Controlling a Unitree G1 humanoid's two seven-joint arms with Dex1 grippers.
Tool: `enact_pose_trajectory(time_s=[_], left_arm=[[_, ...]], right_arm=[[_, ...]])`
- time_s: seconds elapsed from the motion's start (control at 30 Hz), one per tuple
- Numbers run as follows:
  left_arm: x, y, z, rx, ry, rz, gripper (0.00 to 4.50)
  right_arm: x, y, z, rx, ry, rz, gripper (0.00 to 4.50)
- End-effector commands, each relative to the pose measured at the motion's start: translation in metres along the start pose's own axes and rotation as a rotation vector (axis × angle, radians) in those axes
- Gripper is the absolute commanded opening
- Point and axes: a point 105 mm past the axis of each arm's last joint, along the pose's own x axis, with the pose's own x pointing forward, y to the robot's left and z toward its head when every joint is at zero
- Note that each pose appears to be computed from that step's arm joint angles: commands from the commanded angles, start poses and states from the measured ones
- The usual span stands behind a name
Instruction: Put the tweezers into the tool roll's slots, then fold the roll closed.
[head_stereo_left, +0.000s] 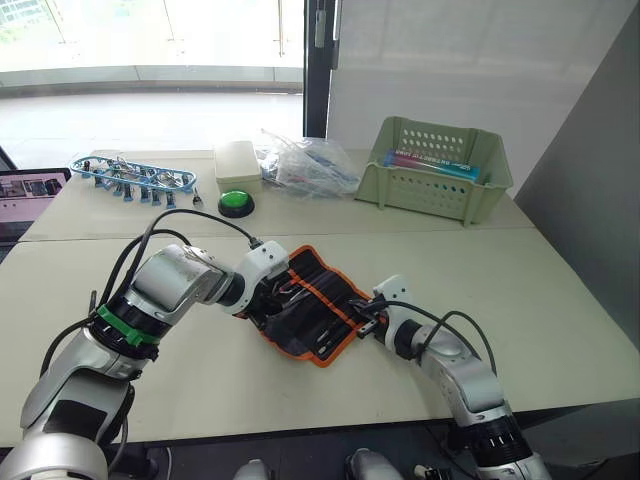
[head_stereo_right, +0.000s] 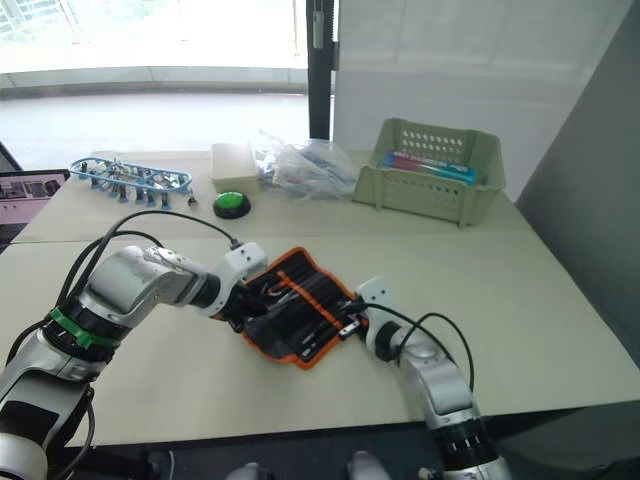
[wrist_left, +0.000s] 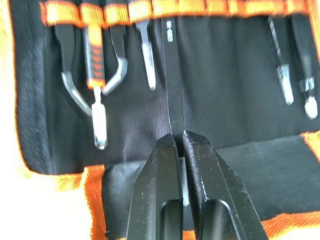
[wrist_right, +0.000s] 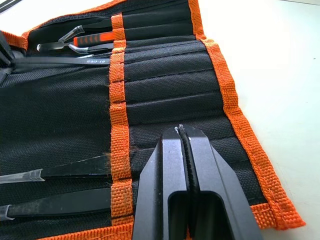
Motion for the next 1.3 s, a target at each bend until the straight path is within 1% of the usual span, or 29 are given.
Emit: enact_pose_trajectory(time_s=[0.03,0.13,0.37,0.63,0.83,1.03,1.17,1.3], left_arm=[[-0.004,0.002,0.008,0.042,-0.005,0.013,0.00],[-0.001,0.001,0.010,0.050,-0.004,0.008,0.00],[0.007,0.002,0.027,0.059,-0.036,0.019,0.00],[0.019,0.003,0.036,0.050,-0.060,0.026,0.00],[0.037,0.003,0.050,0.050,-0.129,0.030,0.00],[0.049,0.002,0.063,0.124,-0.210,0.038,0.00],[0.057,0.004,0.064,0.135,-0.239,0.045,0.00],[0.057,0.009,0.062,0.139,-0.255,0.056,0.00]], right_arm=[[-0.001,0.004,-0.006,0.005,0.020,-0.002,0.06],[-0.001,0.004,-0.006,0.005,0.019,-0.004,0.06],[-0.003,0.004,-0.006,0.006,0.017,-0.009,0.06],[-0.004,0.007,-0.006,0.009,0.017,-0.011,0.06],[-0.005,0.010,-0.016,0.017,0.062,-0.016,0.06],[-0.007,0.014,-0.030,0.040,0.124,-0.028,0.06],[-0.008,0.014,-0.034,0.045,0.142,-0.036,0.06],[-0.009,0.012,-0.033,0.047,0.145,-0.048,0.06]])
